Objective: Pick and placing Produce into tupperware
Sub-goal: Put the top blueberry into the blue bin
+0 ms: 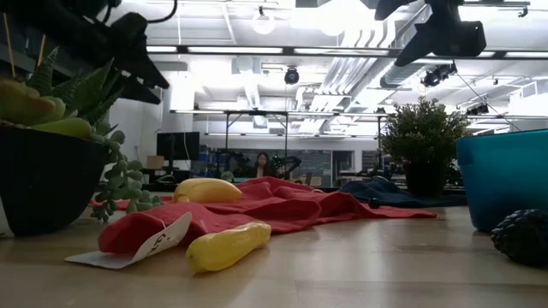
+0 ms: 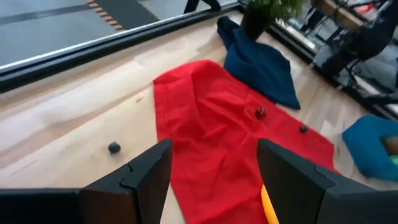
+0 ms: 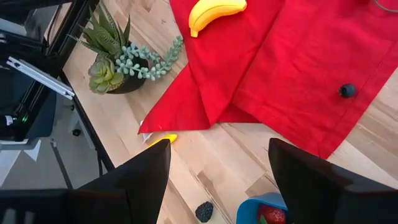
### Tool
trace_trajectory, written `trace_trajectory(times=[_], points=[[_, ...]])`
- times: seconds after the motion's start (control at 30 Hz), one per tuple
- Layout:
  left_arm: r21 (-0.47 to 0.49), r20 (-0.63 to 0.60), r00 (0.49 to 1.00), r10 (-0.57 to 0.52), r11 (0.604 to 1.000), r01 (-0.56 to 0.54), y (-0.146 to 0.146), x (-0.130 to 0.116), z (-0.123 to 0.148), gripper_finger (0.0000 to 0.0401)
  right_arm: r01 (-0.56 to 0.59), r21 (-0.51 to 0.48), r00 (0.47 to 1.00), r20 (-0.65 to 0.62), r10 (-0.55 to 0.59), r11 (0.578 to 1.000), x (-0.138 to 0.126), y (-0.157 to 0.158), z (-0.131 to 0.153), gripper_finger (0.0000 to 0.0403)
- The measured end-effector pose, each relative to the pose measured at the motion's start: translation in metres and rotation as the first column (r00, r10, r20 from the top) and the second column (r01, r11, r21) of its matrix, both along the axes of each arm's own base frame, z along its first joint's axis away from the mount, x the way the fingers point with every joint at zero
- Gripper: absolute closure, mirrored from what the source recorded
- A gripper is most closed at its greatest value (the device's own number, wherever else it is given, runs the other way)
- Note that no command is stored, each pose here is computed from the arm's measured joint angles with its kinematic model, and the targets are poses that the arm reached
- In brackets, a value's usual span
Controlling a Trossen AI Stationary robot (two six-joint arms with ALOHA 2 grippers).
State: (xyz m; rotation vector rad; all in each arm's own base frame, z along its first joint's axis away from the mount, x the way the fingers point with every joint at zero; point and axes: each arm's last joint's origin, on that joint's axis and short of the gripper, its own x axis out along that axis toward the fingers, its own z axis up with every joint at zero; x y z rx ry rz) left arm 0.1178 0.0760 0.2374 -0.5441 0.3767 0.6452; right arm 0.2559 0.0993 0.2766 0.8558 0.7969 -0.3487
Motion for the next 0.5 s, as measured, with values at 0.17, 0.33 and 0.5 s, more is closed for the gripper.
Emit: trace_trajectory(times=[0.17,0.33,0.5], points=[[-0.06,0.003,1.0,0.002,0.998,-0.002,0.019,-0.009,-0.017,0.0178,0.002,0.001,1.0,0.002,-0.002,1.0,0.0,0.0,0.0,0.0142],[-0.02,-0.076,0.997,-0.005,1.0,0.003,0.032,-0.014,-0.025,0.0178,0.007,0.01,1.0,0.014,-0.007,1.0,0.001,0.0,0.001,0.0142],[0.005,-0.097,0.994,-0.041,0.999,0.042,0.044,-0.011,-0.03,0.0178,0.013,0.015,1.0,0.022,-0.014,1.0,0.002,-0.001,0.001,0.0142]])
